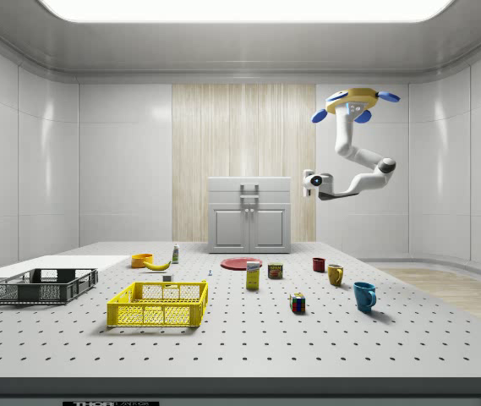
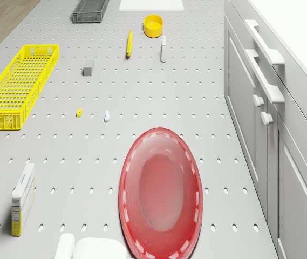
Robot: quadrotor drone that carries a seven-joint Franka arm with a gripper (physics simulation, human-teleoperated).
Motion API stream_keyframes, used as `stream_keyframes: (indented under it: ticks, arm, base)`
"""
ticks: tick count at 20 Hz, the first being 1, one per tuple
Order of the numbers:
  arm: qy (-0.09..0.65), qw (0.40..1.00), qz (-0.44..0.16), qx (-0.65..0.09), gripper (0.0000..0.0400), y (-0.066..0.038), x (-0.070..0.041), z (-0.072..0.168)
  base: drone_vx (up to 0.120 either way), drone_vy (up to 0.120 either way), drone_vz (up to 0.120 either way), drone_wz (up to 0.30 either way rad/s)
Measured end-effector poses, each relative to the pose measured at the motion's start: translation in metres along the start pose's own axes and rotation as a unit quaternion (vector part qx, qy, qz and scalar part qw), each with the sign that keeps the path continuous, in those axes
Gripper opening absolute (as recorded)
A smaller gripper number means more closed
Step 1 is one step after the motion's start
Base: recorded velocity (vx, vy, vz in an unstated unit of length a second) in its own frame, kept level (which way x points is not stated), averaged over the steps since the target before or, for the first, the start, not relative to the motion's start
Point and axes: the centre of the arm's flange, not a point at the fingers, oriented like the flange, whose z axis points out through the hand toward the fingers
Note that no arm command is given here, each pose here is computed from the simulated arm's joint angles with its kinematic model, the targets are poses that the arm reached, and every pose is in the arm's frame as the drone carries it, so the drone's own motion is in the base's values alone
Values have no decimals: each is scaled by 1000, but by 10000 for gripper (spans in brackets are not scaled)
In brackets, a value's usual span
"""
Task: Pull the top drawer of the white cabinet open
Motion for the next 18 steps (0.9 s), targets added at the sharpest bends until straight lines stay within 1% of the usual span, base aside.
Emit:
stream_keyframes:
  ticks: [9,12,18]
  arm:
    - [0,1000,0,0,311,0,0,0]
    - [0,1000,0,0,311,0,0,0]
    - [0,1000,0,0,311,0,0,0]
  base:
    - [120,-120,0,0]
    - [120,-120,80,0]
    - [120,-120,0,0]
